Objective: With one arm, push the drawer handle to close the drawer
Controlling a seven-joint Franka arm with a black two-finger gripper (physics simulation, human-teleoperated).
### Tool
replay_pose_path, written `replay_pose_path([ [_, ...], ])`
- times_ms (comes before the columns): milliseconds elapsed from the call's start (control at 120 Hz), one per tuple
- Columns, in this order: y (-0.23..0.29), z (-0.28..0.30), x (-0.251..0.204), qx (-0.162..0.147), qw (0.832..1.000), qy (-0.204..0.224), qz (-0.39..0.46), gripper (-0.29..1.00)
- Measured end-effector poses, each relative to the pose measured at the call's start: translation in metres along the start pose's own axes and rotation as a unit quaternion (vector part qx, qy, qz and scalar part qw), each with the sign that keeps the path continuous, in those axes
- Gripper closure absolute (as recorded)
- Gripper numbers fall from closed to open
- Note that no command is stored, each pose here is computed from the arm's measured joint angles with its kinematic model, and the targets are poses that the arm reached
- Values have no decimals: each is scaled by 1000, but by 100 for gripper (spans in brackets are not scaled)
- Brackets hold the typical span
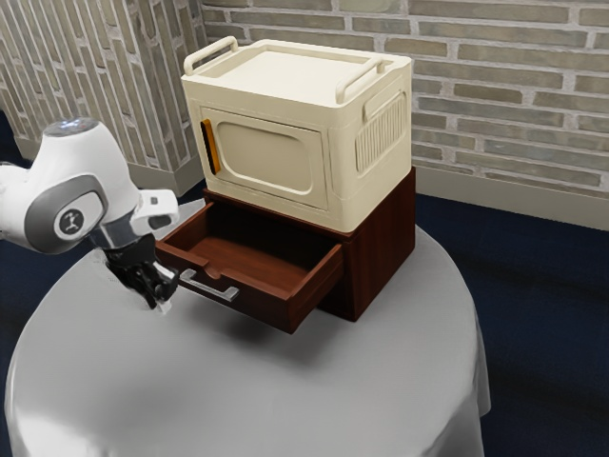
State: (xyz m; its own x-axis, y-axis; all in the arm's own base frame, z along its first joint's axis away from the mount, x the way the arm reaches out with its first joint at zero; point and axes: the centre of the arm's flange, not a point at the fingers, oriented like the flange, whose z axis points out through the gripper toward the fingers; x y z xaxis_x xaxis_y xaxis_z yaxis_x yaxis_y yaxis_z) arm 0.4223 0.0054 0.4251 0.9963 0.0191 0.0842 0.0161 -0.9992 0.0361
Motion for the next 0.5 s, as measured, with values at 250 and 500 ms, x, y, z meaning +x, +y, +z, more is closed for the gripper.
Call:
replay_pose_path([
  [250, 4, 27, 20, 4, 1000, 12, -2, 74],
  [500, 18, 29, 35, -1, 1000, 30, 3, 77],
])
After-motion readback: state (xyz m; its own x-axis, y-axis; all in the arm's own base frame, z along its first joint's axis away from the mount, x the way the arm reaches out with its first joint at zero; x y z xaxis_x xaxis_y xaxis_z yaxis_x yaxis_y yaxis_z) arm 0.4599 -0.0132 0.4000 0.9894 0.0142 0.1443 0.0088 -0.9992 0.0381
